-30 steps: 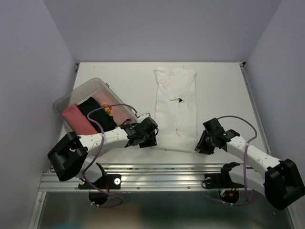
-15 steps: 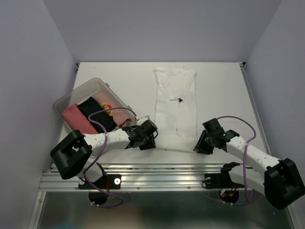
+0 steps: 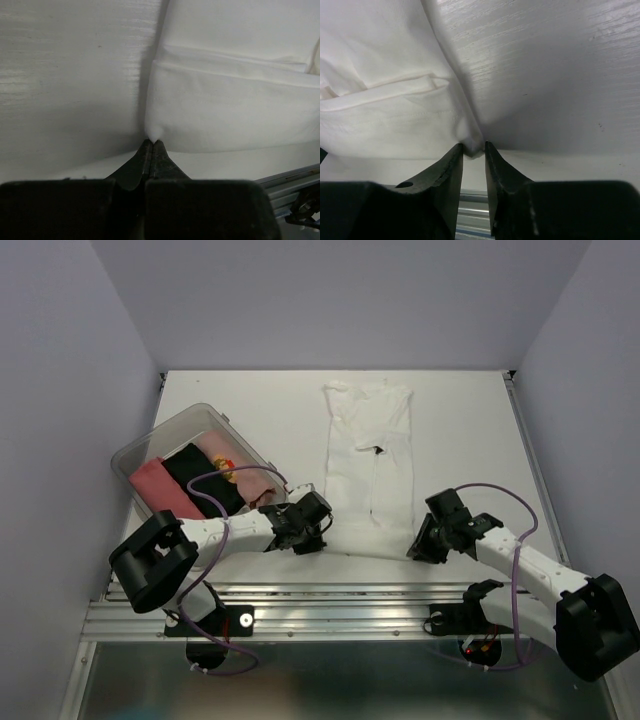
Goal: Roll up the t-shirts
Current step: Roll the T-shirt to the center of the board.
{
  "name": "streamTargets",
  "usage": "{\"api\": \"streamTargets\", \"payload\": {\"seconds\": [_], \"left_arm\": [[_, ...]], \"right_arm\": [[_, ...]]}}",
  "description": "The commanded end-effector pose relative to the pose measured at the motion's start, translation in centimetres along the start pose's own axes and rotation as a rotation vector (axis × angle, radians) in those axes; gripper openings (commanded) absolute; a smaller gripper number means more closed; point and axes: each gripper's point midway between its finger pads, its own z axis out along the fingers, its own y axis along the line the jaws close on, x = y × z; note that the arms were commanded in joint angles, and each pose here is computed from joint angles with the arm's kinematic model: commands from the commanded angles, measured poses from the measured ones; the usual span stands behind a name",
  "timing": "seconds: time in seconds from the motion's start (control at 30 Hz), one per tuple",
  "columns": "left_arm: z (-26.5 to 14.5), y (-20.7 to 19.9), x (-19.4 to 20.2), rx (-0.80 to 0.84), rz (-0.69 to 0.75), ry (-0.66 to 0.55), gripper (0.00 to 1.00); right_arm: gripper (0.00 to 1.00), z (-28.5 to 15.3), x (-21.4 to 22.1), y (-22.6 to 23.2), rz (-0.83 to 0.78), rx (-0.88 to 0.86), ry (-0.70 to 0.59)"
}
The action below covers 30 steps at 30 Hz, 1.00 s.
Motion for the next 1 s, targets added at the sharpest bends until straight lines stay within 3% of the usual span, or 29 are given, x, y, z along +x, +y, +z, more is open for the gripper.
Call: {"api": "streamTargets", "payload": {"seconds": [0.0, 0.13, 0.33, 0.97], "left_arm": [[-0.1, -0.3, -0.4, -0.003, 0.007, -0.016, 0.00], [-0.3, -0.6, -0.6, 0.002, 0.006, -0.023, 0.00], [-1.0, -1.1, -1.1, 0.010, 0.008, -0.027, 0.00], [-2.1, -1.5, -2.9, -0.007, 0.009, -0.019, 0.00]], "right_arm": [[0.26, 0.1, 0.1, 0.3, -0.006, -0.020, -0.005], [0.12, 0.0, -0.1, 0.6, -0.003, -0.031, -0.010], [0.01, -0.7, -0.8, 0.9, -0.004, -0.026, -0.038], [0.01, -2.5, -4.1, 2.3, -0.016, 0.006, -0.153]]}}
